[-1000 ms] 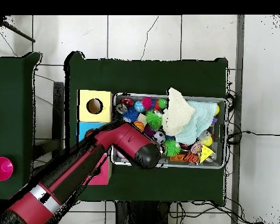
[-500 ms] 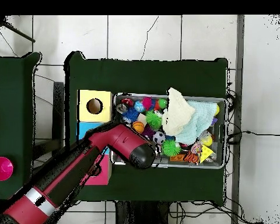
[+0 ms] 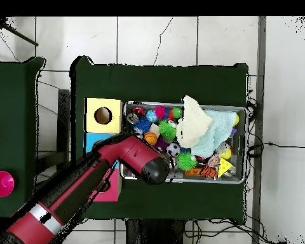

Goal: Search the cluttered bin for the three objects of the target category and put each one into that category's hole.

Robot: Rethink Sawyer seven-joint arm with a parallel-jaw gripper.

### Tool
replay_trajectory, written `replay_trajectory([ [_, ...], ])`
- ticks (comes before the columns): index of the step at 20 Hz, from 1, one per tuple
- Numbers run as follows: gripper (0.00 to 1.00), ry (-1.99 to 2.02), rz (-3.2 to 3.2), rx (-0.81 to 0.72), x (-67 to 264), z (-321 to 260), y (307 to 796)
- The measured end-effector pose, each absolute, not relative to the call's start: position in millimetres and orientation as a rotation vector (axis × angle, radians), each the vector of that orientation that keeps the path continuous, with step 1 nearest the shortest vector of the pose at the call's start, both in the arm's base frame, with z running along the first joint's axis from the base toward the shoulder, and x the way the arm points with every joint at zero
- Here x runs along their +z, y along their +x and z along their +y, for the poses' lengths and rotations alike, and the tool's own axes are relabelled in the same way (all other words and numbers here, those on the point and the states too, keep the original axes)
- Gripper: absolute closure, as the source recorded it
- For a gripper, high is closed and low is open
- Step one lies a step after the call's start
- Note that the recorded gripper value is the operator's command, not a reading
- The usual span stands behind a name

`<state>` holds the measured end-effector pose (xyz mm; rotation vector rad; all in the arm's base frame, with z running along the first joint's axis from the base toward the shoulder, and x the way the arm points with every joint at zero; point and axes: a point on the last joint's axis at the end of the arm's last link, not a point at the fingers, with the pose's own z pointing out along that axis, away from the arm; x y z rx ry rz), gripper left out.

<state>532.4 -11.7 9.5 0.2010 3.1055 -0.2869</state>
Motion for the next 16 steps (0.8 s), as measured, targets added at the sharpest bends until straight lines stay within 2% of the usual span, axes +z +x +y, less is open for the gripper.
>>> replay_trajectory([
  [16, 0.0, 0.248, 3.085, -0.29, -25, -21, 520],
])
